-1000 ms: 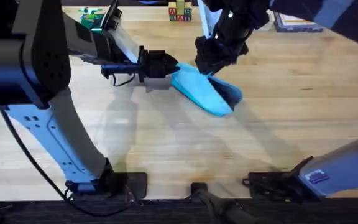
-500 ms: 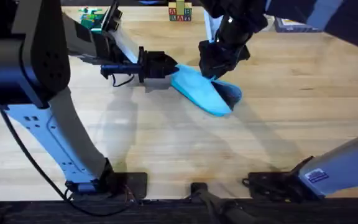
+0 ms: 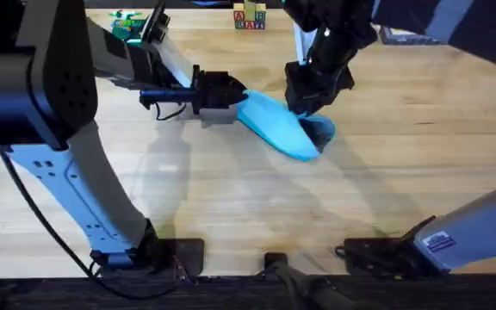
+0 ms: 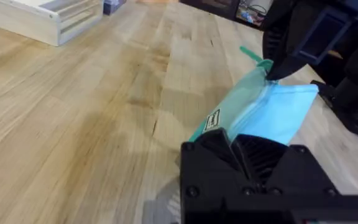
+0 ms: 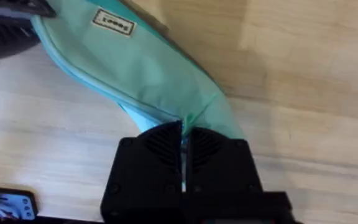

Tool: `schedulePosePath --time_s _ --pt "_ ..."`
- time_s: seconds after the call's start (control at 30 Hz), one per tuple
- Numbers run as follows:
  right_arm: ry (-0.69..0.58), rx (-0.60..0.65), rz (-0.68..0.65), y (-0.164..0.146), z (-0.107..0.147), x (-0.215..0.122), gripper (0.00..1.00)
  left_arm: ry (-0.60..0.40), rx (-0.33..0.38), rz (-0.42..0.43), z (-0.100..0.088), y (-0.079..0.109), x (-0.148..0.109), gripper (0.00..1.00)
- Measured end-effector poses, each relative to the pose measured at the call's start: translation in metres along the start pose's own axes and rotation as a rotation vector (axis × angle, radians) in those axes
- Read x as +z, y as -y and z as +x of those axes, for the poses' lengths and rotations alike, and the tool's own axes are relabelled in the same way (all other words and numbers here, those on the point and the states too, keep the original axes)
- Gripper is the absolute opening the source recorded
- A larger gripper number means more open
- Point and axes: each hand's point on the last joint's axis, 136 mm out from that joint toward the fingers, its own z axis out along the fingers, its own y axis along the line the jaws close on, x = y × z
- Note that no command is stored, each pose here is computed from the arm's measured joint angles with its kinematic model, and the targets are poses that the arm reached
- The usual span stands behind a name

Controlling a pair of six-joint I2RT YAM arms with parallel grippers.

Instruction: Unzip the bag, pick up the pens from the table one at a time and place them inside, then zip the bag closed.

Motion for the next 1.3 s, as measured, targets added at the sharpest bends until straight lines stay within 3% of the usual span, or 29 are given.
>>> schedulePosePath --time_s 0.7,1.0,1.3 --pt "0.03 0.039 -0.012 0.007 0.007 -0.015 0.035 0.005 -0.023 0.002 -0.001 0.0 0.0 0.042" --pt "0.138 0.102 -0.062 0.027 0.046 -0.024 0.033 0.011 -0.038 0.013 -0.001 0.003 0.002 0.042" --pt "0.107 0.244 -0.075 0.07 0.086 -0.002 0.033 0.006 -0.089 0.026 0.001 0.007 0.006 0.042"
